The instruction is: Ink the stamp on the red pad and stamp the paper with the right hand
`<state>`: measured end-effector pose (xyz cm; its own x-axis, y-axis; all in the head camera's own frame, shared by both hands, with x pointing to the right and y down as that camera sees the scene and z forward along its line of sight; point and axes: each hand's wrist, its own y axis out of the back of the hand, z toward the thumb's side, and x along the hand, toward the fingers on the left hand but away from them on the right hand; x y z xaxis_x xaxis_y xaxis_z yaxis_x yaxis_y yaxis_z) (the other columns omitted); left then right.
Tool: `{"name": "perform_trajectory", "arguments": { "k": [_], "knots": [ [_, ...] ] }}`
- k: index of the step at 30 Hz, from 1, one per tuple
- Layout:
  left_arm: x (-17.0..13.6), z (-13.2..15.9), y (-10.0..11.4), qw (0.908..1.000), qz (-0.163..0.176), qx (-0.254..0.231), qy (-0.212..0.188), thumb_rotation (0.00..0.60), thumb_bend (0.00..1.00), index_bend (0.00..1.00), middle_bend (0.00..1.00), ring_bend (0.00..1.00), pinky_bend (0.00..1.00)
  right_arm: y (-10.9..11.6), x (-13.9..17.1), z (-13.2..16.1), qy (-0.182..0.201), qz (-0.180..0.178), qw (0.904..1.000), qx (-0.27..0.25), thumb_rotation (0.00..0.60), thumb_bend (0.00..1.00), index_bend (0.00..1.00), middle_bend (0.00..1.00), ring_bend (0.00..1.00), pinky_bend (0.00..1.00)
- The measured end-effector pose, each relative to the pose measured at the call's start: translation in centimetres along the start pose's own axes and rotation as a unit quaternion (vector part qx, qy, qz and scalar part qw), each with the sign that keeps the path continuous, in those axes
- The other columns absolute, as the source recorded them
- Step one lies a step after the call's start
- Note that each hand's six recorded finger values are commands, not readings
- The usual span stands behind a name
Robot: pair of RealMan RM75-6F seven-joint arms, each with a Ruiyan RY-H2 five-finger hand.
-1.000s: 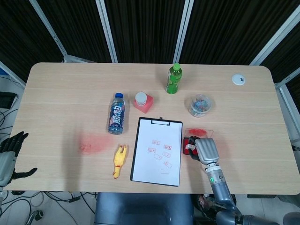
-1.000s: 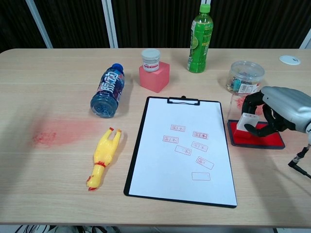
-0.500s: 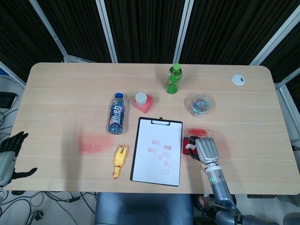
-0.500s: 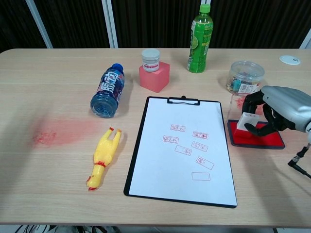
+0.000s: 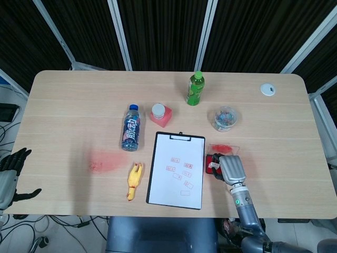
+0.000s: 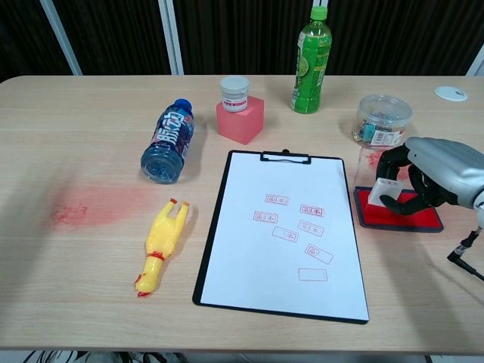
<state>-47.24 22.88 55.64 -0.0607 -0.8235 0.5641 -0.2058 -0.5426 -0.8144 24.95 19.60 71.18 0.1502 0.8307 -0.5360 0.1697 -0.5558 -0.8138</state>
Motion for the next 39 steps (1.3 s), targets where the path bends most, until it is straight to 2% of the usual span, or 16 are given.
{"name": "perform_trajectory", "arguments": {
  "k": [17,39],
  "knots": [
    [0.05,-0.04,0.02,1.0,-0.001,-0.001,0.0,0.6,0.0,0.0,0.0,0.0,0.0,-0.9,0.17,-0.18,-0.003,0.009,0.9999,0.004,0.6,0.61,0.78,0.69,0.76,0.86],
    [0.04,-0.03,0.04,1.0,-0.001,-0.001,0.0,0.6,0.0,0.0,0.0,0.0,0.0,-0.82,0.16,-0.12,-0.004,0.008,0.9999,0.006,0.6,0.61,0.78,0.69,0.76,0.86]
  ]
}}
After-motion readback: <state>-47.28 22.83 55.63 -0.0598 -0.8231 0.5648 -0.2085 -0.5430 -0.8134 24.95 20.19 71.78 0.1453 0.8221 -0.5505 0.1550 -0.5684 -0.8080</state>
